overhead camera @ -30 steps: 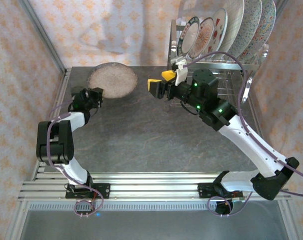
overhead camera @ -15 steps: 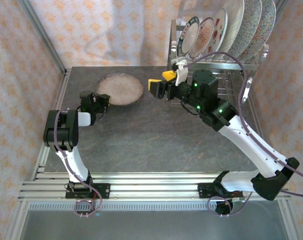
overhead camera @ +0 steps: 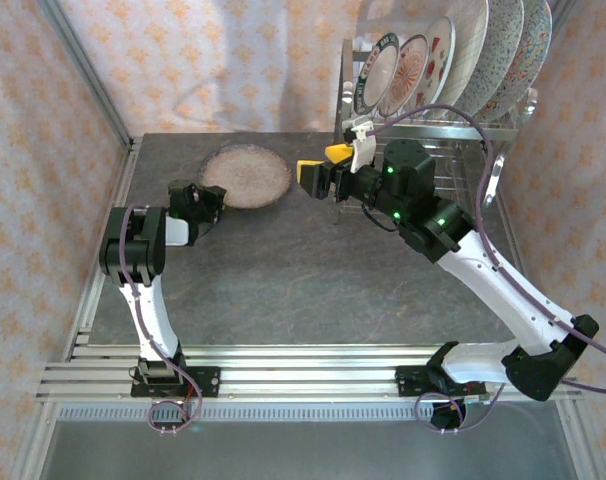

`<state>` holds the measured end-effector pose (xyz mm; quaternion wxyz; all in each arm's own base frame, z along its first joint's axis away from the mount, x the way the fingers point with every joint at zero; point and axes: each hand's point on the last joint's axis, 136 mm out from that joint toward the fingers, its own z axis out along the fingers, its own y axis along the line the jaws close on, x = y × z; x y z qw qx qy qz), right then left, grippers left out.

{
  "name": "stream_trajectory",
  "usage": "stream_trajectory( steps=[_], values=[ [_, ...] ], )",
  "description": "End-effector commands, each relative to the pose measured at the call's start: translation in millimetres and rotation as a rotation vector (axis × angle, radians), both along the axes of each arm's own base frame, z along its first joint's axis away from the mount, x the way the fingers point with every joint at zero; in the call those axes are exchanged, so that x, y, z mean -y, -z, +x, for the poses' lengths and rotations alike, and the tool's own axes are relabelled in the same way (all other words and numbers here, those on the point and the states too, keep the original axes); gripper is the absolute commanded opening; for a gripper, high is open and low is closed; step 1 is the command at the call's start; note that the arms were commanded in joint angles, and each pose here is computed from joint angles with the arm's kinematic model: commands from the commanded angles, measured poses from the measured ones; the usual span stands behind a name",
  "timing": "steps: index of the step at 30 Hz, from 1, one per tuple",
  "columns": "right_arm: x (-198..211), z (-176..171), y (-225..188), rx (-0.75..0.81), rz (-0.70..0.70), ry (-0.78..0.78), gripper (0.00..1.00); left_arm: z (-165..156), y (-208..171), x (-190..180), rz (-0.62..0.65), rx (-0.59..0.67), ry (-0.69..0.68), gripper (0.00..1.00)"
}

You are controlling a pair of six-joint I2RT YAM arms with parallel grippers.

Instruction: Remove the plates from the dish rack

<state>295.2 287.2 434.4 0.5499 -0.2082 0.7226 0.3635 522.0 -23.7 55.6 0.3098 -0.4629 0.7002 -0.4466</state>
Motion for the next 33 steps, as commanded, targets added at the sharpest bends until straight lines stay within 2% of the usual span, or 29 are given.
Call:
stream_trajectory(
  steps=[1, 10, 13, 16, 27, 33],
  values=[
    [3.9, -0.7, -15.3, 0.015, 0.022, 0.016, 0.79, 34.8, -71.4, 4.5, 0.041, 0.253, 0.048, 0.00],
    [7.5, 5.6, -9.8, -0.001, -0.002, 0.054, 0.79, 39.5, -47.7, 3.5, 0.055, 0.160, 0.060, 0.00],
    [9.2, 8.0, -7.8, -0.011, -0.008, 0.071, 0.80, 36.5, -37.3, 4.7, 0.054, 0.112, 0.069, 0.21],
    [11.7, 10.1, -8.2, -0.012, -0.007, 0.090, 0.80, 34.0, -31.7, 4.0, 0.056, 0.083, 0.066, 0.32],
    [15.3, 13.6, -11.1, -0.026, -0.007, 0.122, 0.81, 32.9, -21.4, 10.4, 0.074, -0.037, 0.117, 0.46],
    [15.9, 15.0, -12.9, -0.026, -0.004, 0.130, 0.81, 31.3, -9.1, 18.0, 0.089, -0.133, 0.154, 0.50]
  ],
)
